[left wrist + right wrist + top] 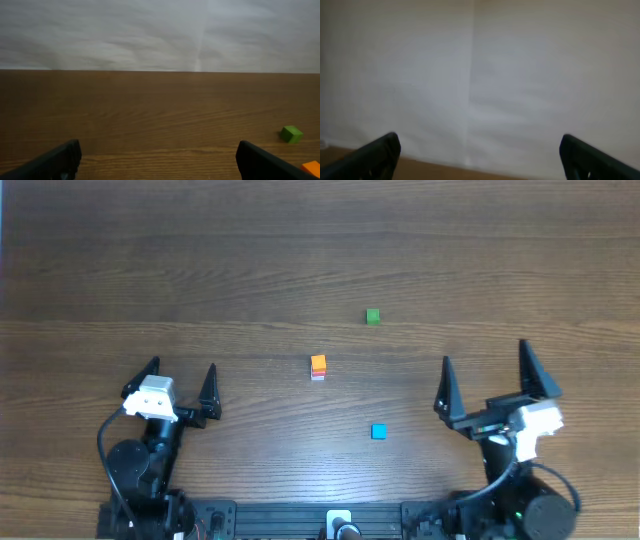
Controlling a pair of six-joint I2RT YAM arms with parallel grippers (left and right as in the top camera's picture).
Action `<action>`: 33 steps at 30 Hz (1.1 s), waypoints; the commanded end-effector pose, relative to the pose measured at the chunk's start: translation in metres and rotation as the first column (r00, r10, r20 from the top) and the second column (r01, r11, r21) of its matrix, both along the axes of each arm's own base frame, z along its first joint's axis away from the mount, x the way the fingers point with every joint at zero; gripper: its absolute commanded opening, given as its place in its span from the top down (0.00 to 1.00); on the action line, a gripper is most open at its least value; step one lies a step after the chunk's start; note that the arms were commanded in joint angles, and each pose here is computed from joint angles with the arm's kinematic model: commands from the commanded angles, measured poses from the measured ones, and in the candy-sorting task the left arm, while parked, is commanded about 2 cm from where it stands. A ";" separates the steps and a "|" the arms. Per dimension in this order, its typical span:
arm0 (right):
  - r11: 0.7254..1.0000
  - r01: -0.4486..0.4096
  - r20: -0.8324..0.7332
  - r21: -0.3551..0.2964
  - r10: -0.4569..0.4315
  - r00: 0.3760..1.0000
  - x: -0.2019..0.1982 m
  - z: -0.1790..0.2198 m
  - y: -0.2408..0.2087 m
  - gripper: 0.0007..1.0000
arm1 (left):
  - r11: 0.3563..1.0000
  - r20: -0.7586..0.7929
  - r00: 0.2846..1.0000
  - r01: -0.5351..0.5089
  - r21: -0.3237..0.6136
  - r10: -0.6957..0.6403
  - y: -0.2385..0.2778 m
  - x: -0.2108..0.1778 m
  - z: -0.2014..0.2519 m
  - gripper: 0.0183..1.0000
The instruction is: Stack Cubes
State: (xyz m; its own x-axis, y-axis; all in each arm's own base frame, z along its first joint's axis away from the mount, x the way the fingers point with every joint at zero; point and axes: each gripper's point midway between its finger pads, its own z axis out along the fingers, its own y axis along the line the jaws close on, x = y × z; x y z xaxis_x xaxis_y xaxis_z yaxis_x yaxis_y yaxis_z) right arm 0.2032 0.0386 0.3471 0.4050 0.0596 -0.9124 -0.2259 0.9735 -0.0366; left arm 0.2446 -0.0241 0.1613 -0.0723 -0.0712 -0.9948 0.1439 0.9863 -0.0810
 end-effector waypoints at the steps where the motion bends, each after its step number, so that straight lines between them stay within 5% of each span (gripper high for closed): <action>1: 0.996 -0.083 -0.027 -0.047 0.081 0.996 -0.004 0.056 0.015 0.01 | 1.000 0.006 1.000 0.008 0.014 -0.008 -0.001 0.000 -0.001 0.00; 8: 0.990 -0.140 -0.337 -0.004 0.131 0.933 0.045 0.088 0.023 0.01 | 1.000 0.006 1.000 0.008 0.014 -0.008 -0.001 0.000 0.000 0.00; 14: 0.979 -0.187 -0.613 0.074 0.193 0.766 0.104 0.067 0.045 0.01 | 1.000 0.006 1.000 0.008 0.014 -0.008 -0.001 0.000 0.000 0.00; 19: 0.982 -0.184 -0.788 0.032 0.138 0.600 0.151 0.015 0.079 0.01 | 1.000 0.006 1.000 0.007 0.014 -0.007 -0.001 0.000 -0.001 0.00; 23: 0.991 -0.117 -0.892 -0.058 0.001 0.453 0.187 -0.055 0.107 0.01 | 1.000 0.006 1.000 0.007 0.014 -0.007 -0.001 0.000 -0.001 0.00; 33: 0.988 -0.054 -0.988 -0.146 -0.143 0.058 0.216 -0.226 0.122 0.01 | 1.000 0.006 1.000 0.007 0.014 -0.007 -0.001 0.000 -0.001 0.00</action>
